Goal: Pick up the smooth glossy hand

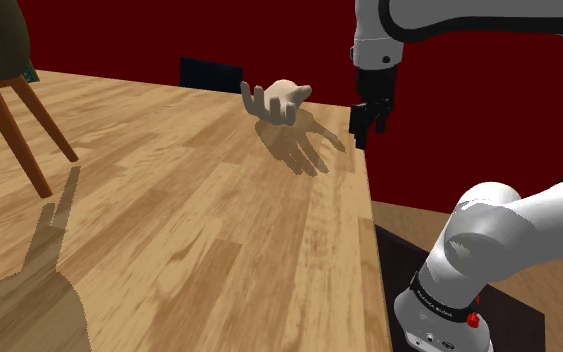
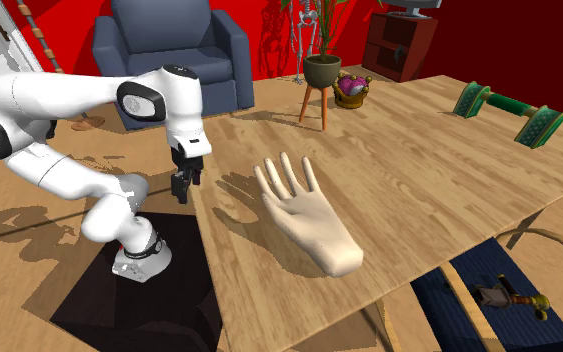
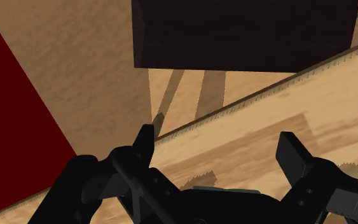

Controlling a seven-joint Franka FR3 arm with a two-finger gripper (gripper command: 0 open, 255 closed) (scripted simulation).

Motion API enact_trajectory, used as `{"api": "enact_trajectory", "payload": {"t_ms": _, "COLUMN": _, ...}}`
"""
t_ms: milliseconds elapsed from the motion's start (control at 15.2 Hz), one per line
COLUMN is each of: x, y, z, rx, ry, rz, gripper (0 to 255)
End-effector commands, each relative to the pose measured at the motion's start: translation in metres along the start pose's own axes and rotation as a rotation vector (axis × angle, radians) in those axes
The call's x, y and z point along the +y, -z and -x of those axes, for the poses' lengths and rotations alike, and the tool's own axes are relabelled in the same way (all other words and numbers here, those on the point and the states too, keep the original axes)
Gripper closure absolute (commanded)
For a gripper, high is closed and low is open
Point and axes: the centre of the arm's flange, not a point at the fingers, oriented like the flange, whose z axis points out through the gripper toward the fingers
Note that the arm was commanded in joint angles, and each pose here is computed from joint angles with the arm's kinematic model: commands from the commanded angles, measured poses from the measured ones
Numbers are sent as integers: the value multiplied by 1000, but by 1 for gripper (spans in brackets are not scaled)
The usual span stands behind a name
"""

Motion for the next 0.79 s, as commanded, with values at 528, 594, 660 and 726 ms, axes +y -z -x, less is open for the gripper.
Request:
{"api": "enact_trajectory", "payload": {"t_ms": 528, "x": 39, "y": 37, "z": -99, "rx": -40, "ry": -26, "rz": -32, "gripper": 0}}
{"api": "enact_trajectory", "payload": {"t_ms": 594, "x": 44, "y": 41, "z": -111, "rx": -45, "ry": -29, "rz": -35, "gripper": 0}}
{"api": "enact_trajectory", "payload": {"t_ms": 660, "x": 49, "y": 45, "z": -124, "rx": -50, "ry": -32, "rz": -39, "gripper": 0}}
{"api": "enact_trajectory", "payload": {"t_ms": 726, "x": 54, "y": 49, "z": -136, "rx": -55, "ry": -36, "rz": -43, "gripper": 0}}
